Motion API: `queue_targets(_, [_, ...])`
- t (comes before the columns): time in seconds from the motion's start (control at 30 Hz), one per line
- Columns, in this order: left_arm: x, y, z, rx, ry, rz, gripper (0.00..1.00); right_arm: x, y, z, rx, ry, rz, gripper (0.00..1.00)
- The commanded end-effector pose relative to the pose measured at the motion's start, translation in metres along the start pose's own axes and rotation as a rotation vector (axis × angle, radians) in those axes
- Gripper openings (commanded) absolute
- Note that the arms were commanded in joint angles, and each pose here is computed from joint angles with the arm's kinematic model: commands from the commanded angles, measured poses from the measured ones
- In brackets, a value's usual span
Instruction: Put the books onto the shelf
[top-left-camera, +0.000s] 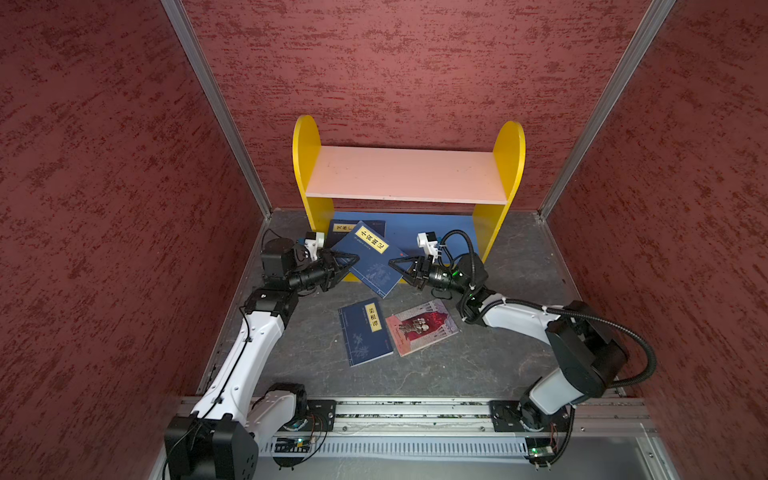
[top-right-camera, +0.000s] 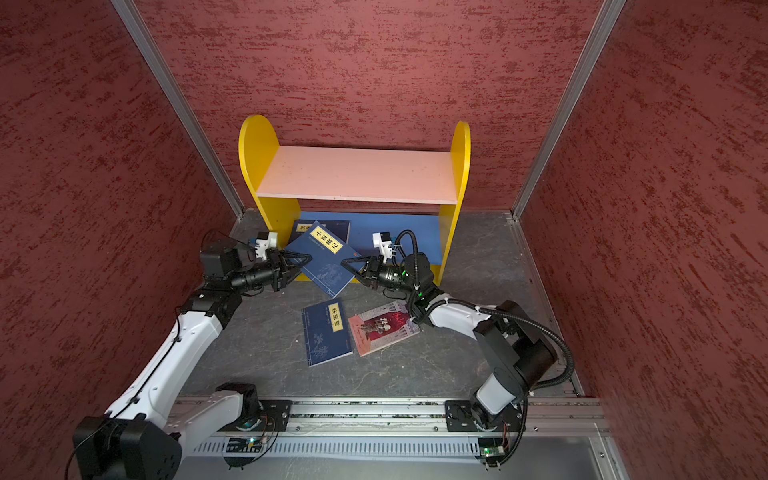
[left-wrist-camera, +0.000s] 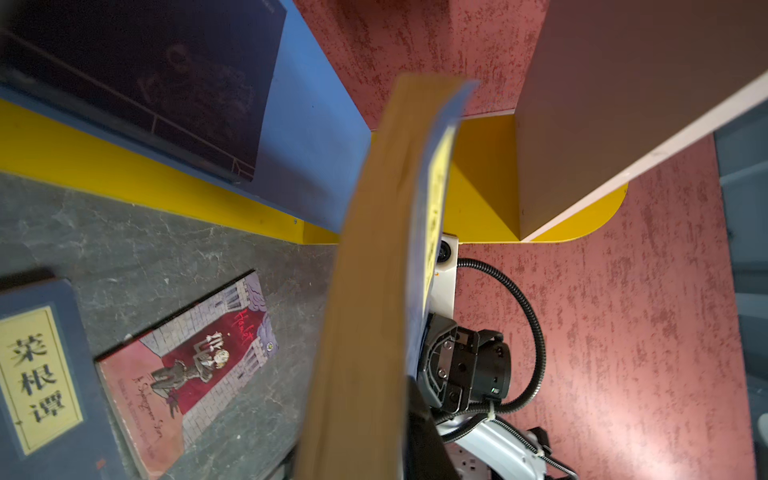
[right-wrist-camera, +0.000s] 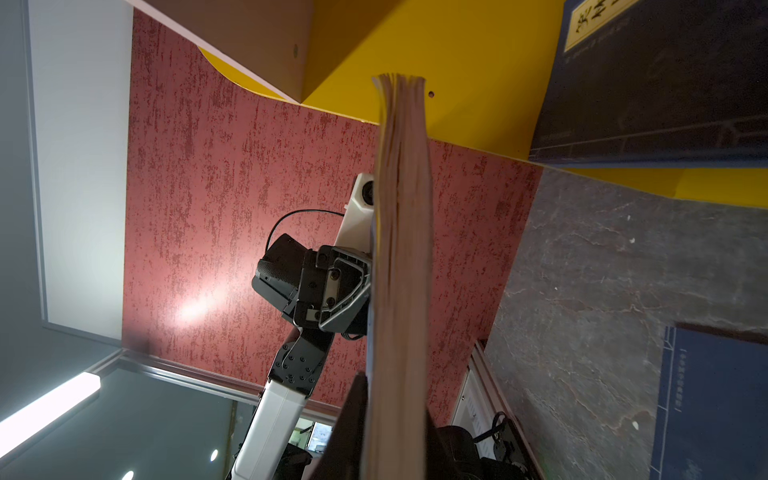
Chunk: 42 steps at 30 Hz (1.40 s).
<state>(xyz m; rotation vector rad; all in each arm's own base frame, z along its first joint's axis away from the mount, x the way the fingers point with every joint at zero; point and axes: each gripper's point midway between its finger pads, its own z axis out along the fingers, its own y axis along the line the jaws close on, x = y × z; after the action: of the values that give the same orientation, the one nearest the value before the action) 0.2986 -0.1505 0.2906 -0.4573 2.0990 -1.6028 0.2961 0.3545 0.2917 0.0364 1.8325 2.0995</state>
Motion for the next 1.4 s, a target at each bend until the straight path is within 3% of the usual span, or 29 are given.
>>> queue_targets(0.0, [0.000,-0.003,-0.002,0.019,-0.002,0.004,0.10,-0.004,0.026,0.003,-0.062,0.012,-0.060,0.20])
queue_targets(0.07, [-0.001,-0.003,-0.002,0.018,-0.007,0.004,0.00,-0.005,0.023,0.004,-0.050,0.008,-0.056,0.31])
queue_targets(0.2, [-0.008,-0.005,-0.003,0.012,-0.035,0.026,0.00,-0.008,0.019,0.003,-0.027,-0.008,-0.049,0.51])
queue_targets(0.37, [-0.021,-0.004,-0.003,0.000,-0.092,0.025,0.00,-0.013,0.013,-0.004,-0.006,-0.083,-0.034,0.55])
queue_targets(0.6, [-0.028,0.000,-0.001,-0.007,-0.117,0.001,0.00,-0.020,0.008,0.002,0.000,-0.102,-0.029,0.51])
queue_targets(0.87, [-0.025,0.009,0.000,-0.020,-0.111,-0.033,0.00,-0.028,-0.003,0.014,0.043,-0.090,-0.036,0.38])
queue_targets(1.07, [-0.023,0.024,-0.002,-0.097,-0.112,-0.056,0.00,-0.031,-0.009,0.018,0.090,-0.083,-0.060,0.18])
queue_targets(1.2, [-0.021,0.032,-0.003,-0.124,-0.114,-0.071,0.09,-0.035,-0.014,0.022,0.123,-0.065,-0.079,0.06])
queue_targets(1.37, [-0.022,0.050,-0.017,-0.236,-0.154,-0.099,0.49,-0.044,-0.017,0.022,0.125,-0.050,-0.086,0.02])
